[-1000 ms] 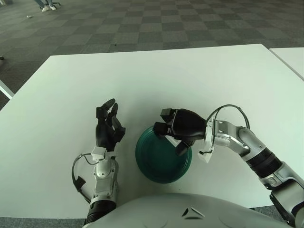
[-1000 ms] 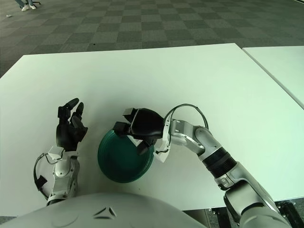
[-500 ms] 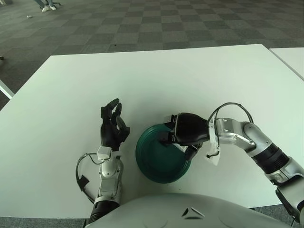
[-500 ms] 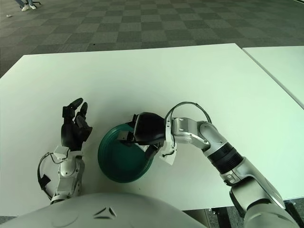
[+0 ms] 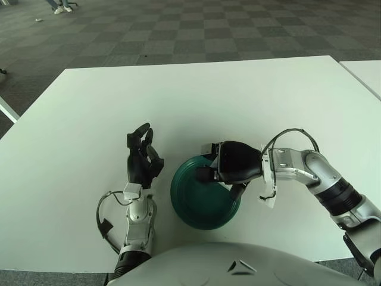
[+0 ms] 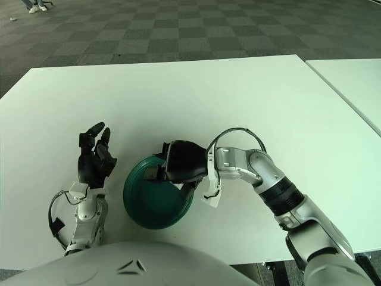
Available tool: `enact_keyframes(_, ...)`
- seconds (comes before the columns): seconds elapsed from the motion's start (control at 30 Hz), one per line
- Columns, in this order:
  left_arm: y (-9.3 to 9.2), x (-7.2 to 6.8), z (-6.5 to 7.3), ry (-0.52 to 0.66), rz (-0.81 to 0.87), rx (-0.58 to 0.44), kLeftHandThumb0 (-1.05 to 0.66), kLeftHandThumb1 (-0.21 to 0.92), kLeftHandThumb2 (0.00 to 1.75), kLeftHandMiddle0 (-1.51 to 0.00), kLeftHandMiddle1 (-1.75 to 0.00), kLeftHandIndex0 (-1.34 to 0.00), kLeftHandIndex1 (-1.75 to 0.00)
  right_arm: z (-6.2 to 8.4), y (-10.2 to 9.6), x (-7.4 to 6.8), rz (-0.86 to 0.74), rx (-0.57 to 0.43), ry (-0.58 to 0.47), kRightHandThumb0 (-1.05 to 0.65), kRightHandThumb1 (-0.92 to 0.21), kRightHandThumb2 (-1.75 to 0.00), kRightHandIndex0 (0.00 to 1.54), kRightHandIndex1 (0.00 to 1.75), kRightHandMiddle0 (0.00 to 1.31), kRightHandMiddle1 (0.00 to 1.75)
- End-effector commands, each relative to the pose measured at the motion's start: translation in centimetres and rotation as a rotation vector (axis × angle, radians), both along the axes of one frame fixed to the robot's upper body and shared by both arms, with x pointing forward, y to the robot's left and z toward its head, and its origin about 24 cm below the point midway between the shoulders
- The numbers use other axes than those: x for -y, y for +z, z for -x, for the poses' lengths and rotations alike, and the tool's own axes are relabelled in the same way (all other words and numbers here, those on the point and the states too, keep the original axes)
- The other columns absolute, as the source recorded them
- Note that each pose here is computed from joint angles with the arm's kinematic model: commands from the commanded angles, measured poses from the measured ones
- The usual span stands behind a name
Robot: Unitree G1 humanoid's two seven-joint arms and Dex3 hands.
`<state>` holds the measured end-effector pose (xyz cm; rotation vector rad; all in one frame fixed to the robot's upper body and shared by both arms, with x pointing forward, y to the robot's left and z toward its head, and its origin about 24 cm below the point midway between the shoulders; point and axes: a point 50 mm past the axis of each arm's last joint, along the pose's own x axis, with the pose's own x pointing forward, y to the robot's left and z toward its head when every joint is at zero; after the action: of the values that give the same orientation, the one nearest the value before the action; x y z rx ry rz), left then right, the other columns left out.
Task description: Put the charger into the plate.
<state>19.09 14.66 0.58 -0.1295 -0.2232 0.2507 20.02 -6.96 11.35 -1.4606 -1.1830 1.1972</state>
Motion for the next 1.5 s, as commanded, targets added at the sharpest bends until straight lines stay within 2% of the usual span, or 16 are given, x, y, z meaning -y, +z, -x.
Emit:
enact_keyframes(0.0, -5.2, 3.3, 3.4, -0.006, 0.210, -0.254, -0.87, 0.92, 0.95, -0.35, -0.05, 0.00, -1.01, 0.6, 2.3, 0.3, -0.085, 0.059, -0.047, -0.41, -0.59, -0.97, 0.89, 1.75, 0.40, 1.75)
enact_keyframes(0.2, -4.3, 3.8, 3.4, -0.013, 0.234, -0.226, -0.86, 0.92, 0.93, -0.32, -0.04, 0.00, -0.93, 0.7, 2.4, 0.6, -0.110, 0.080, -0.083, -0.39, -0.72, -0.79, 0.73, 1.75, 0.32, 1.75)
enact_keyframes(0.53, -4.1, 4.2, 2.9, -0.006, 0.253, -0.201, -0.82, 0.92, 0.93, -0.32, -0.03, 0.00, -0.88, 0.5, 2.9, 0.6, -0.131, 0.123, -0.072, -0.38, -0.79, -0.69, 0.53, 1.75, 0.27, 1.74)
enact_keyframes(0.67, -4.1, 4.4, 2.7, 0.001, 0.255, -0.200, -0.80, 0.92, 0.93, -0.33, -0.04, 0.00, -0.88, 0.4, 3.0, 0.5, -0.112, 0.132, -0.056, -0.37, -0.87, -0.57, 0.48, 1.75, 0.24, 1.73)
enact_keyframes(0.7, -4.1, 4.4, 2.6, 0.002, 0.256, -0.201, -0.79, 0.92, 0.93, -0.34, -0.04, 0.00, -0.89, 0.4, 3.0, 0.5, -0.106, 0.132, -0.054, -0.52, -0.89, -0.58, 0.45, 1.75, 0.20, 1.63)
enact_keyframes(0.77, -4.1, 4.6, 2.5, 0.007, 0.260, -0.207, -0.79, 0.92, 0.93, -0.34, -0.04, 0.00, -0.90, 0.4, 3.1, 0.6, -0.097, 0.133, -0.052, -0.66, -0.90, -0.60, 0.42, 1.75, 0.17, 1.53)
enact_keyframes(0.87, -4.1, 4.7, 2.3, 0.018, 0.271, -0.226, -0.78, 0.92, 0.93, -0.35, -0.05, 0.00, -0.91, 0.4, 3.1, 0.6, -0.087, 0.136, -0.050, -0.78, -0.92, -0.64, 0.37, 1.75, 0.14, 1.44)
enact_keyframes(0.9, -4.1, 4.8, 2.3, 0.020, 0.272, -0.230, -0.77, 0.92, 0.93, -0.35, -0.05, 0.00, -0.91, 0.4, 3.1, 0.6, -0.083, 0.136, -0.050, -0.81, -0.92, -0.67, 0.32, 1.60, 0.09, 1.38)
enact_keyframes(0.93, -4.0, 4.9, 2.3, 0.022, 0.272, -0.235, -0.77, 0.92, 0.93, -0.35, -0.05, 0.00, -0.90, 0.4, 3.1, 0.6, -0.076, 0.136, -0.048, -0.83, -0.92, -0.68, 0.30, 1.55, 0.07, 1.36)
enact_keyframes(1.0, -3.7, 5.4, 2.3, 0.025, 0.262, -0.242, -0.77, 0.92, 0.94, -0.35, -0.05, 0.00, -0.89, 0.6, 2.9, 0.5, -0.059, 0.138, -0.040, -0.88, -0.92, -0.75, 0.27, 1.15, 0.03, 1.14)
enact_keyframes(1.03, -3.5, 5.6, 2.4, 0.025, 0.250, -0.245, -0.77, 0.92, 0.94, -0.35, -0.04, 0.00, -0.89, 0.6, 2.8, 0.5, -0.044, 0.141, -0.032, -0.89, -0.92, -0.76, 0.26, 1.06, 0.02, 1.09)
enact_keyframes(1.1, -3.4, 5.7, 2.5, 0.027, 0.236, -0.248, -0.77, 0.92, 0.96, -0.34, -0.04, 0.00, -0.87, 0.6, 2.8, 0.5, -0.028, 0.144, -0.024, -0.93, -0.92, -0.82, 0.24, 0.69, 0.01, 0.87)
enact_keyframes(1.13, -3.4, 5.7, 2.4, 0.029, 0.225, -0.251, -0.77, 0.92, 0.96, -0.34, -0.04, 0.00, -0.87, 0.6, 2.7, 0.5, -0.014, 0.148, -0.017, -0.94, -0.92, -0.83, 0.24, 0.63, 0.01, 0.84)
enact_keyframes(1.2, -3.3, 5.8, 2.4, 0.033, 0.210, -0.255, -0.77, 0.92, 0.97, -0.34, -0.04, 0.00, -0.85, 0.6, 2.7, 0.5, 0.009, 0.156, -0.005, -0.97, -0.92, -0.90, 0.24, 0.38, 0.00, 0.66)
enact_keyframes(1.33, -3.2, 5.6, 2.1, 0.051, 0.211, -0.267, -0.77, 0.92, 0.98, -0.35, -0.04, 0.00, -0.84, 0.4, 2.5, 0.3, 0.039, 0.166, 0.012, -1.00, -0.92, -0.96, 0.20, 0.18, 0.00, 0.47)
enact_keyframes(1.47, -3.2, 5.7, 2.0, 0.065, 0.232, -0.273, -0.76, 0.92, 0.99, -0.35, -0.05, 0.00, -0.84, 0.3, 2.4, 0.4, 0.041, 0.161, 0.021, -1.03, -0.92, -0.97, 0.16, 0.12, 0.00, 0.38)
